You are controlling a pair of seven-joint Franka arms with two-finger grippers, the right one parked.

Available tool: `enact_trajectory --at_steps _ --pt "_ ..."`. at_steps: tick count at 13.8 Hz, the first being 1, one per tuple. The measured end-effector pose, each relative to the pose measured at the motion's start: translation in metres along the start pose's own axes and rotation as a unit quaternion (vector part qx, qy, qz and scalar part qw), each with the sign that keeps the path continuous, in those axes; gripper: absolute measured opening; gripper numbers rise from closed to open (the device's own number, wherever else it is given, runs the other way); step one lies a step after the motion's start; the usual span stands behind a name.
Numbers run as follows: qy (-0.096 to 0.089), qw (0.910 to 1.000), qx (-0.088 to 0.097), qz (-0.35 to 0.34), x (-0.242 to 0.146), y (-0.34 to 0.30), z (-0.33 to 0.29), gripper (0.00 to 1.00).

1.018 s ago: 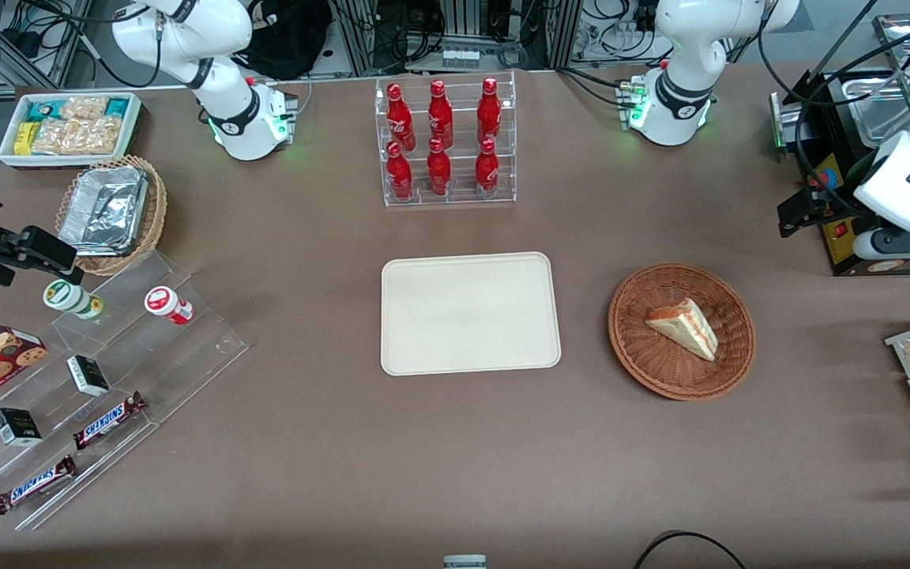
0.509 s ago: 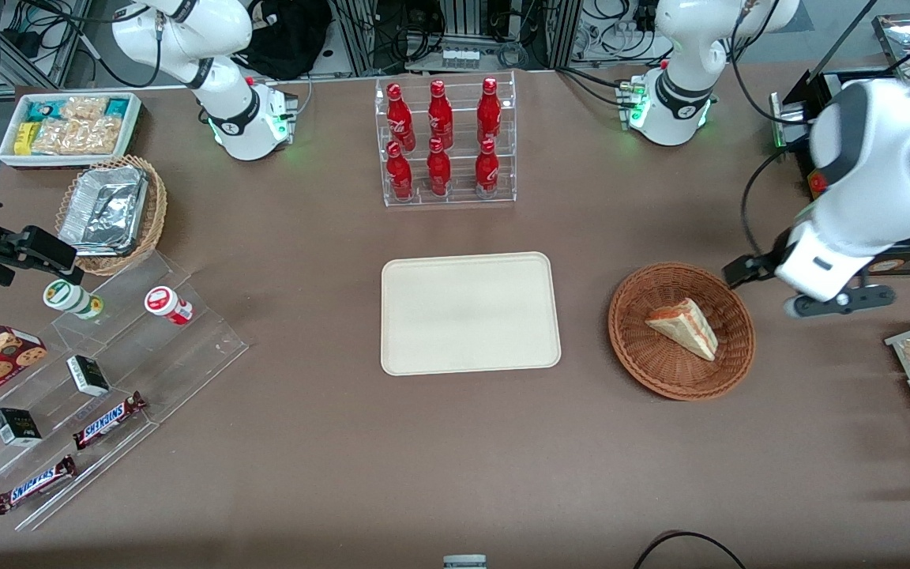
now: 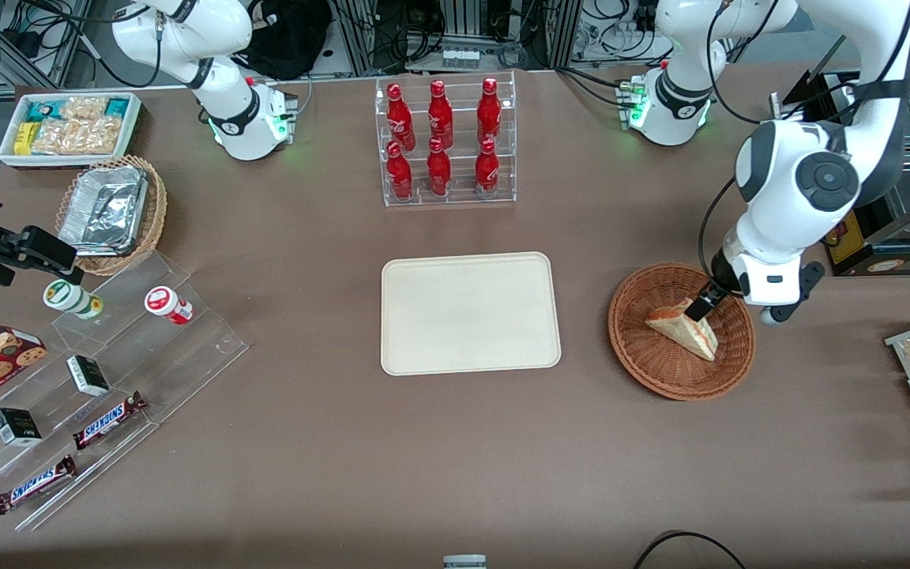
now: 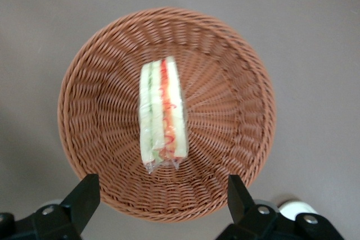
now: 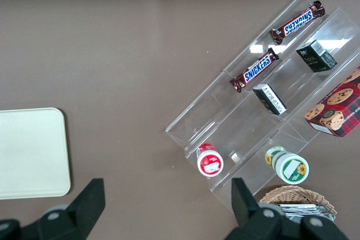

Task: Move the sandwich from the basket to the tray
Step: 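Lower the left gripper and close it on the sandwich's wrapped edge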

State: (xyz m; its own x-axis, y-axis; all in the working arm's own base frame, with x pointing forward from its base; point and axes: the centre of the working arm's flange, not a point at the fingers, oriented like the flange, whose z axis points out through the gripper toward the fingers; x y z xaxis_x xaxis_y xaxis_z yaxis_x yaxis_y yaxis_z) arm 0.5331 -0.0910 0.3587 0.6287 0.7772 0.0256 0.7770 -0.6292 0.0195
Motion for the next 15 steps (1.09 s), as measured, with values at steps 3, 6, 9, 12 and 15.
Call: enact_trajectory --at_steps 3,6,9,12,15 --pt "-0.013 0.9988 0.016 -0.044 0.000 -0.001 0.023 1.00" --pt "-0.015 0.9980 0.011 -0.060 0.002 0.002 0.040 1.00" --pt "-0.022 0.9976 0.014 -0.065 0.003 0.003 0.057 1.00" --pt "-0.028 0.9972 0.019 -0.066 0.003 0.003 0.075 1.00" --pt "-0.033 0.9969 0.022 -0.067 0.003 0.003 0.086 1.00"
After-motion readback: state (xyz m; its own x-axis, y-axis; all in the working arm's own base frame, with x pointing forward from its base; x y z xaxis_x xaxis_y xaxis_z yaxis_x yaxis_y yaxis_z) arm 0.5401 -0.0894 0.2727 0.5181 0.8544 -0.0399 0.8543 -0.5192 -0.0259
